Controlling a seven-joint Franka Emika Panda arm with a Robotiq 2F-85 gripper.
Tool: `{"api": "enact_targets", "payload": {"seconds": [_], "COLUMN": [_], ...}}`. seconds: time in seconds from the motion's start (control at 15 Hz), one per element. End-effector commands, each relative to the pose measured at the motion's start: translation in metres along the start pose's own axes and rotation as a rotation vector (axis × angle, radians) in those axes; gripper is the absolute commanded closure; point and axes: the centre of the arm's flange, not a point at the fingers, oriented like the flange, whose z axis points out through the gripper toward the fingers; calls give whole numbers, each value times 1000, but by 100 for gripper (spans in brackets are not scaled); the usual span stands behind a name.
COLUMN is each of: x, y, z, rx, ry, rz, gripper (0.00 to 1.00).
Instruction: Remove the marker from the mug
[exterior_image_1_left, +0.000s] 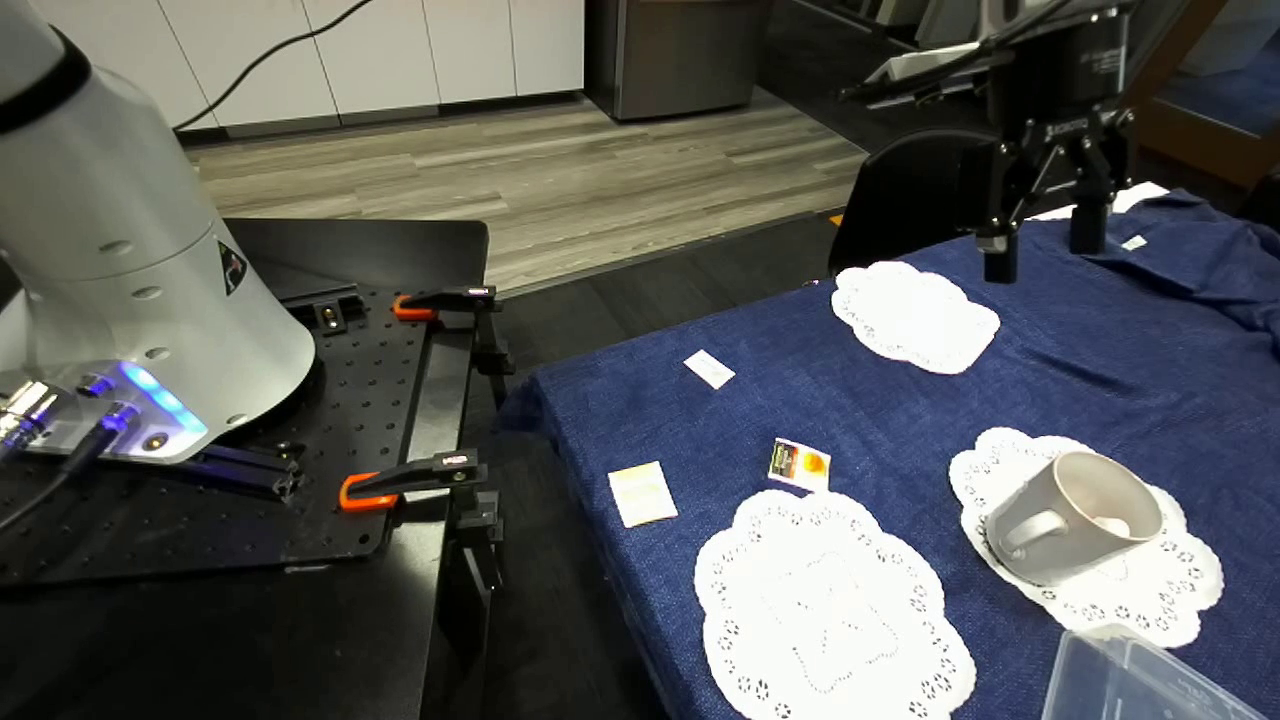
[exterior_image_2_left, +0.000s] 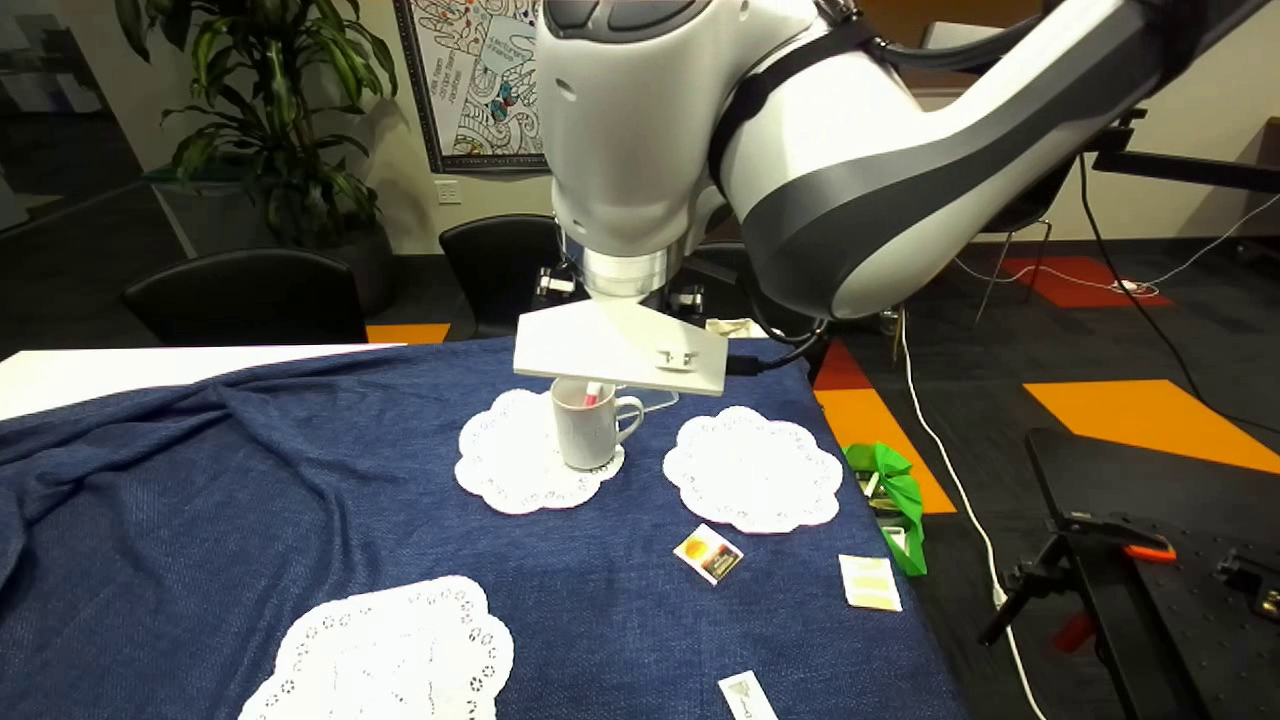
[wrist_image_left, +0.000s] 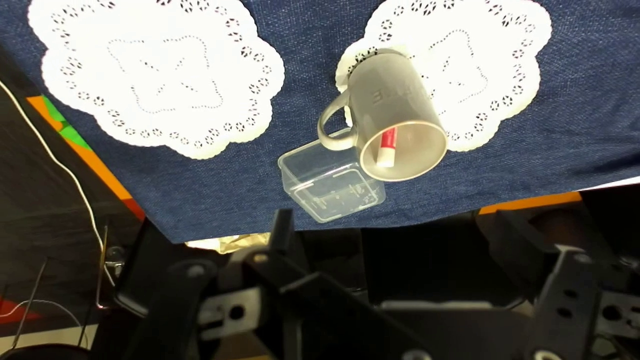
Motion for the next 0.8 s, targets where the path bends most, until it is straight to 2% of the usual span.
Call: {"api": "enact_targets", "payload": {"seconds": [0.0, 0.33, 0.73], "x": [0, 9, 28], "y": [-1, -27, -54], "z": [-1, 18, 61], "rx": [1, -7, -49], "ry": [0, 60, 55], "rz": [1, 135, 265], "gripper": [0, 0, 0]}}
